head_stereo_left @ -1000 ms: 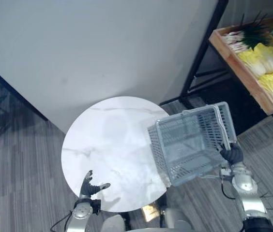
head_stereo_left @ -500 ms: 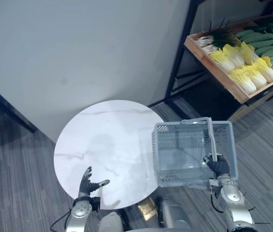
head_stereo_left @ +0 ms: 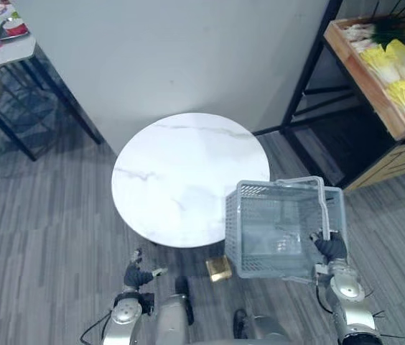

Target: Pick vegetable in the basket

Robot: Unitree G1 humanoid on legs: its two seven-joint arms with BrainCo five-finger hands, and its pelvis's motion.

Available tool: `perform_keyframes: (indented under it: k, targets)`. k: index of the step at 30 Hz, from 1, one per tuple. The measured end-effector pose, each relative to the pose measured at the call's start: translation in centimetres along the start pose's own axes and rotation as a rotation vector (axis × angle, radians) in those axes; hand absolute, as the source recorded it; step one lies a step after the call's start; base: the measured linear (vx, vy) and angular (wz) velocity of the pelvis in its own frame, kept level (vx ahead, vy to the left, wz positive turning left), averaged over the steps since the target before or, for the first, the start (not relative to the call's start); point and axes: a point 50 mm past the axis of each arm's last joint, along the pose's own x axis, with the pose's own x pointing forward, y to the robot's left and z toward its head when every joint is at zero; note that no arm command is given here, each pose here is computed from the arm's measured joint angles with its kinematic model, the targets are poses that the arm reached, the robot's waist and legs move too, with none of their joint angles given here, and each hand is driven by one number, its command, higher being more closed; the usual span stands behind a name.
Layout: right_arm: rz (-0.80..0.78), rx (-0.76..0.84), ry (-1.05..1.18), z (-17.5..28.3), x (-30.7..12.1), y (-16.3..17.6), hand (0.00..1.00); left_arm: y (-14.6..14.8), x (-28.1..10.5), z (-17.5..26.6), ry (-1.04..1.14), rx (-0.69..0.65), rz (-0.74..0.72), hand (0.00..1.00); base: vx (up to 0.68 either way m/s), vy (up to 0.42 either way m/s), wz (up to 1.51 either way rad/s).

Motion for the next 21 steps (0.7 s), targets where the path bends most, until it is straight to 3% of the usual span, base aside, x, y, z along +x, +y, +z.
perform_keyframes:
  k: [13, 21]
  targets:
    - [-0.074, 0.018, 0.082, -2.3, -1.7, -1.4, 1.00, 1.4, -0.2, -0.7, 0.022, 0.004, 0.058, 0.00, -0.13, 0.106, -0.33]
    - [-0.025, 0.062, -0.005, -0.4, -1.9, 0.4, 1.00, 0.8, -0.1, 2.5, -0.114, -0.031, 0.074, 0.00, -0.05, 0.073, -1.21]
